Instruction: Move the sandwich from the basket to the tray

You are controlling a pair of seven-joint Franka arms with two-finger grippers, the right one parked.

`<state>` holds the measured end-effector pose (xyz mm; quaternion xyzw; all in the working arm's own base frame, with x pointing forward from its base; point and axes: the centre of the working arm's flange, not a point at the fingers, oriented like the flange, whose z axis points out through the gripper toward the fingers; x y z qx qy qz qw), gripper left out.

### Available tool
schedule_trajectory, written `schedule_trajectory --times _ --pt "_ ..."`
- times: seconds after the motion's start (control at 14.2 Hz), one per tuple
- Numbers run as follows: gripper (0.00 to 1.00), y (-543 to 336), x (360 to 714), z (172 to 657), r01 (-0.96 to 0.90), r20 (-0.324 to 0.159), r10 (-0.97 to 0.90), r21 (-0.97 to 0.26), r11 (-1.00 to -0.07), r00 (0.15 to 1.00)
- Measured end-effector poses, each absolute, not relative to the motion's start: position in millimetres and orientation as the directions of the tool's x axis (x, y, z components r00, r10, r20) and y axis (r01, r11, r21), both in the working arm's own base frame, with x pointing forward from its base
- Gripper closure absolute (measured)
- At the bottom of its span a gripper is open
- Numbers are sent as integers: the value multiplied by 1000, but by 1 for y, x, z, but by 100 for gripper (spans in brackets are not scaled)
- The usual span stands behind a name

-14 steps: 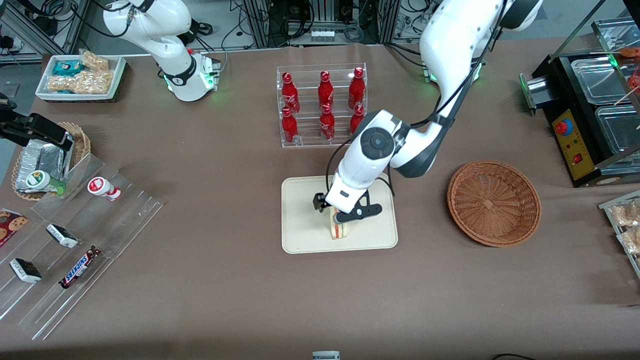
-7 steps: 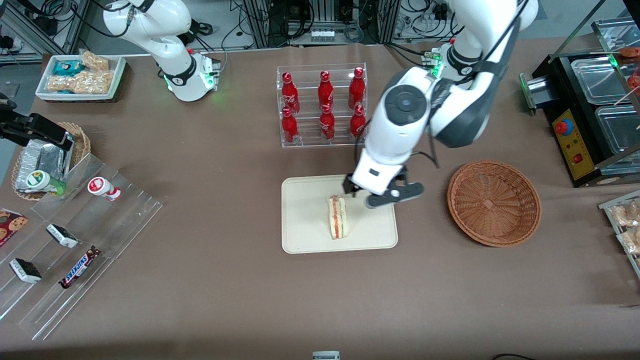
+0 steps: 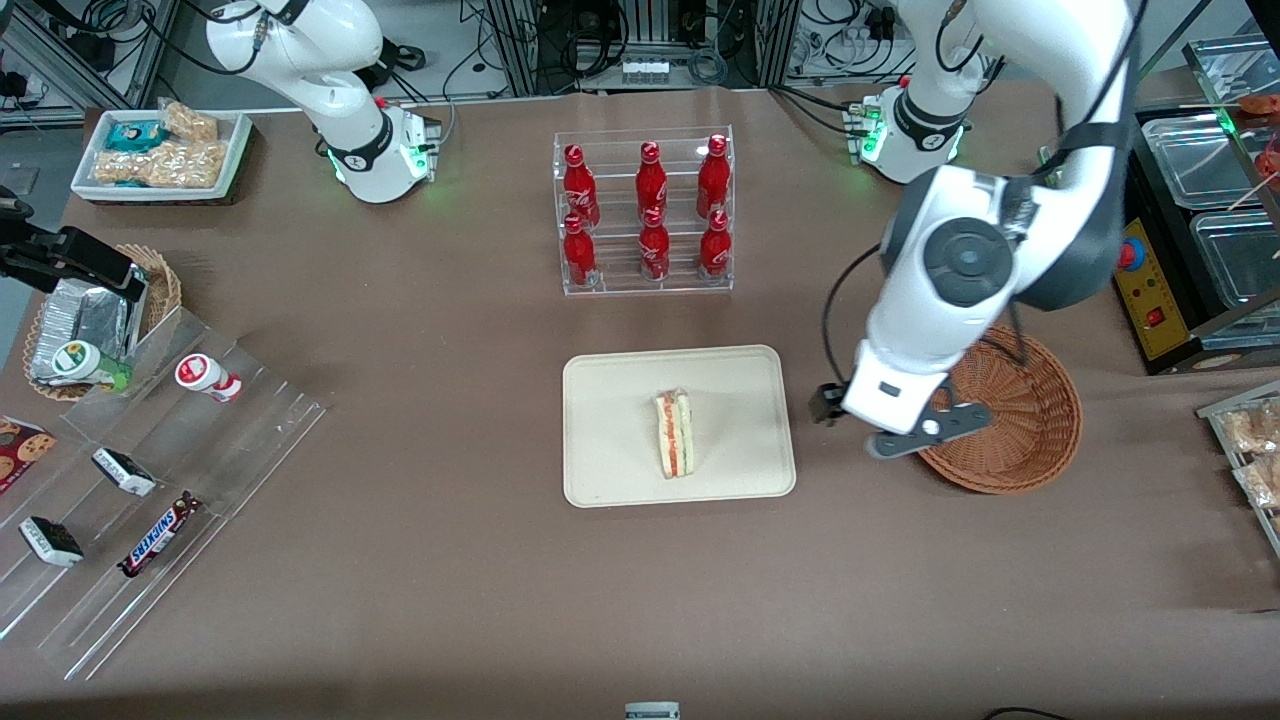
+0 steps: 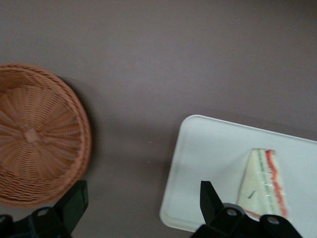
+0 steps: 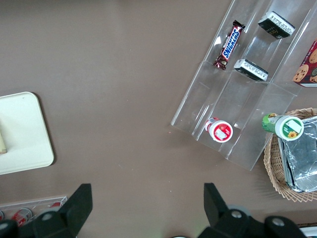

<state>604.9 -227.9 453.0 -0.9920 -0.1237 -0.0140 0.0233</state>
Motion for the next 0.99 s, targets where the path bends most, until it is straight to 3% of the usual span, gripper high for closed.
schedule_trajectory --times 0.35,0.63,0.99 --pt "0 -152 585 525 138 -14 139 -50 -989 990" --pt "0 -134 557 575 84 -26 85 -20 -996 996" --pt "0 -109 551 588 88 -32 89 -9 -996 996"
